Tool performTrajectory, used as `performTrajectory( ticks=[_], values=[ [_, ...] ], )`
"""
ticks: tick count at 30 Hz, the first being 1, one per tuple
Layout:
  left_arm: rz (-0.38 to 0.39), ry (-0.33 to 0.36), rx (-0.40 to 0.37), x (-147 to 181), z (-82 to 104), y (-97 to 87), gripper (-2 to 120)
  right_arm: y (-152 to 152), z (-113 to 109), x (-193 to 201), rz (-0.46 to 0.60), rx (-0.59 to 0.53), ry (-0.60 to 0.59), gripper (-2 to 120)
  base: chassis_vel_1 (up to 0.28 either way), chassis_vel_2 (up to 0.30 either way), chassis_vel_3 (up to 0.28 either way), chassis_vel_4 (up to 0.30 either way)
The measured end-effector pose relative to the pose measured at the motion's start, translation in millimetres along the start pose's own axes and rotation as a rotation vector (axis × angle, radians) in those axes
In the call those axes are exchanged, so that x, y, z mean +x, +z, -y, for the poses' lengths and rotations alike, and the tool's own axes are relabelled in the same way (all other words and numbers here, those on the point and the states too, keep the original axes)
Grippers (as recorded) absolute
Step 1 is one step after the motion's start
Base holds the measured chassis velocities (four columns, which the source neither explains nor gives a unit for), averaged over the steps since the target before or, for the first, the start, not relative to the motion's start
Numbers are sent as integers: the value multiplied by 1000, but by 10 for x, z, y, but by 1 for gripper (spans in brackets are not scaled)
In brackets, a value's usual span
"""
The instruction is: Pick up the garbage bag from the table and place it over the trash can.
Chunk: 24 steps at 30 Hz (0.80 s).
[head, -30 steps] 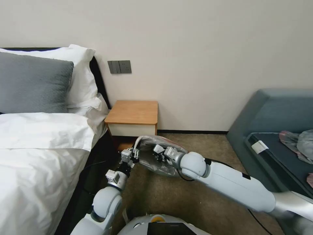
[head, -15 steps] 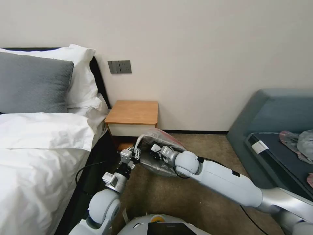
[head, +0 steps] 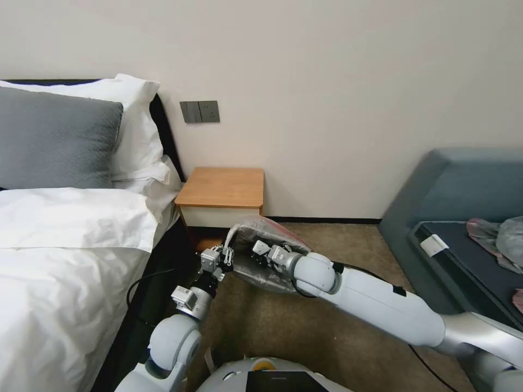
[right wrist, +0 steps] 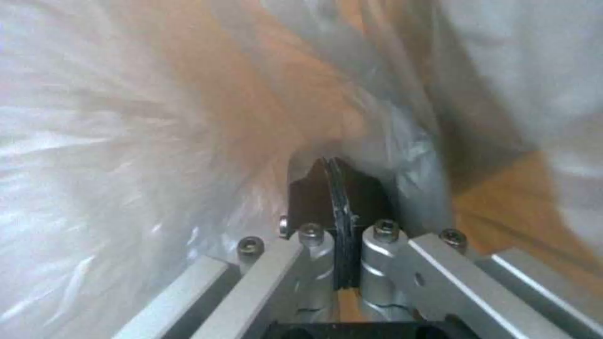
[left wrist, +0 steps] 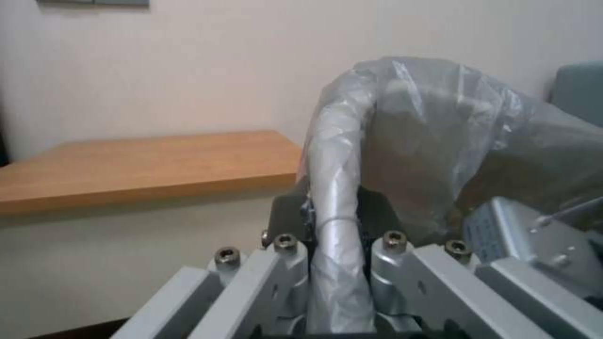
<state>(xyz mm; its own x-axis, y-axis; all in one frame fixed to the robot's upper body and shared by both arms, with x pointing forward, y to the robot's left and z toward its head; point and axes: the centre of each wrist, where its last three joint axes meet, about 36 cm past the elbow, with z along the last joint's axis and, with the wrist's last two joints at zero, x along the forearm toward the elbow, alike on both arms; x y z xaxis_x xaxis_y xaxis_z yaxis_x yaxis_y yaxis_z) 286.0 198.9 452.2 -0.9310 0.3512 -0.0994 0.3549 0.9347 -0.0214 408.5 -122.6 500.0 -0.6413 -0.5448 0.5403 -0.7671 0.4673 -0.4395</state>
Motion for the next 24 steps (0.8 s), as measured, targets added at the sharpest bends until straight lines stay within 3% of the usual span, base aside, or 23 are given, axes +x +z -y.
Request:
performTrajectory(
  ticks=[6, 15, 22, 24],
  values=[
    [-5, -5, 1, -21, -14, 27, 6, 9, 0, 63, 1, -22, -13, 0, 0, 0, 0, 0],
    [-52, -60, 77, -81, -47, 125, 6, -77, 28, 426, 42, -188, -42, 0, 0, 0, 0, 0],
    [-103, -125, 155, -121, -78, 213, 6, -182, 91, 922, 142, -350, -73, 0, 0, 0, 0, 0],
    [-141, -184, 197, -152, -72, 250, 6, -134, 97, 1159, 207, -406, -79, 3, 0, 0, 0, 0]
  ],
)
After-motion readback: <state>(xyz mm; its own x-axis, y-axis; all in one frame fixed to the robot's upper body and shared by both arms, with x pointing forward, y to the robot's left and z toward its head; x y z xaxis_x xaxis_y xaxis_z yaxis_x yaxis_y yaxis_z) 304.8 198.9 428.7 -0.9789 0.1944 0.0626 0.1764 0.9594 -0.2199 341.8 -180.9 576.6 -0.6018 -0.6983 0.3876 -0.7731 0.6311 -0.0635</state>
